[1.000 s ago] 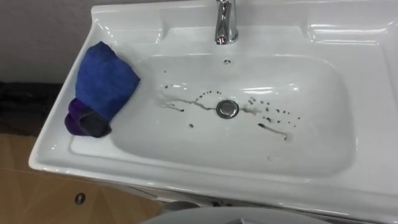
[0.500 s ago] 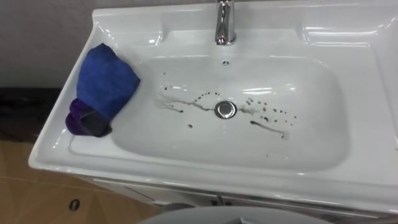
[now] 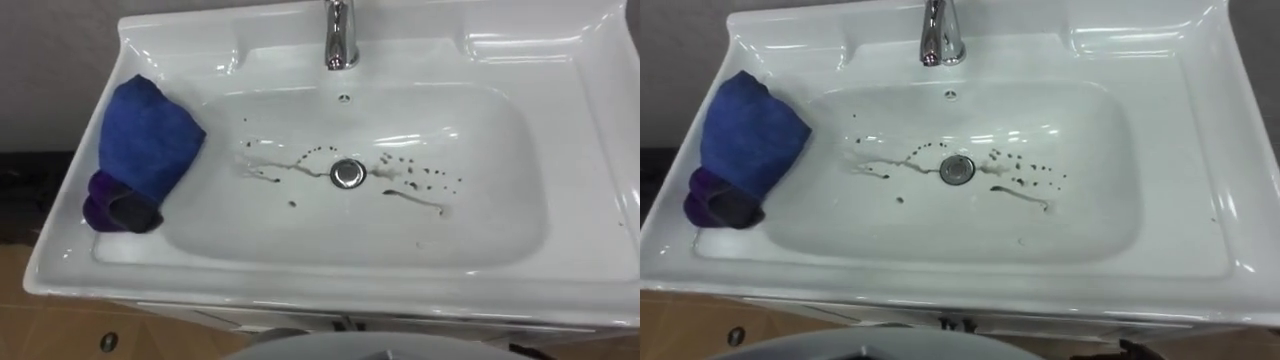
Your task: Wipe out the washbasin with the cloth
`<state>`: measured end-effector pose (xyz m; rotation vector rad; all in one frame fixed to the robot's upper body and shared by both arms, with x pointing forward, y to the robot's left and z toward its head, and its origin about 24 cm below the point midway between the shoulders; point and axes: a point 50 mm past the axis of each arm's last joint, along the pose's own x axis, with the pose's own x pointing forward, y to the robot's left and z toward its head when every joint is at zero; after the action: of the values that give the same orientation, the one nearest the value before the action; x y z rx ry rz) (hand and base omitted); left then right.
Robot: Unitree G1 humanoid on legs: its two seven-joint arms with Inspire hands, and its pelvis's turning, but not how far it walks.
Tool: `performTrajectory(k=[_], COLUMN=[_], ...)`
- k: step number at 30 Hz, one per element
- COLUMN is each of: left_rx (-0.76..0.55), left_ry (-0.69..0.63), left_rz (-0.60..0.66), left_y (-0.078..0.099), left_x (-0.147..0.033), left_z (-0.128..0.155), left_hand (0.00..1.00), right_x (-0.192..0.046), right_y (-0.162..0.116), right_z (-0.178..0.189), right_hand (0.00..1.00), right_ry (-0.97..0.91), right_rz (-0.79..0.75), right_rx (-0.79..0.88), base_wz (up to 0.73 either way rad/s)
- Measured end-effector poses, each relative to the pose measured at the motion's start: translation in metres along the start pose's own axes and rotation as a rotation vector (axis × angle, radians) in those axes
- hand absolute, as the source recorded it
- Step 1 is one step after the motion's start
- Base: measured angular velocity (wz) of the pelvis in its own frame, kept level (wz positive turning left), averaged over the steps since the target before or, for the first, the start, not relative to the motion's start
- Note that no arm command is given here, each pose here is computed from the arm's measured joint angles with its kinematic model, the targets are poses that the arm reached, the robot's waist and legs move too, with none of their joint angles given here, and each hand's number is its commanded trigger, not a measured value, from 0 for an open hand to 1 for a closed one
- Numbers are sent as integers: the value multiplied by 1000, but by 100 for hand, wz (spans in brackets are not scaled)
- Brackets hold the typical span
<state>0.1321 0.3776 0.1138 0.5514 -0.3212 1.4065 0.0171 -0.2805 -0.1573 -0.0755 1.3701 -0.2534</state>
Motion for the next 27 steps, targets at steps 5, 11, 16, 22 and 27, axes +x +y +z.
performTrajectory(k=[5, 11, 16, 22, 27], left_rx=[4, -11, -13, -15, -50], left_ry=[-60, -95, -114, -119, -82], left_rz=[-187, -354, -413, -507, -589], left_y=[-24, -43, -49, -59, -68], left_x=[-24, -48, -55, -70, -91], left_z=[9, 18, 21, 23, 24], left_hand=[0, 0, 0, 0, 0], right_x=[0, 0, 0, 0, 0], right_y=[2, 2, 3, 5, 7], right_z=[1, -3, -5, -6, -6], right_hand=[0, 0, 0, 0, 0], right_ry=[-7, 4, 9, 19, 21], right_rz=[15, 19, 30, 47, 50], right_rx=[10, 10, 2, -19, -23], base_wz=[-2, -9, -8, 2, -1])
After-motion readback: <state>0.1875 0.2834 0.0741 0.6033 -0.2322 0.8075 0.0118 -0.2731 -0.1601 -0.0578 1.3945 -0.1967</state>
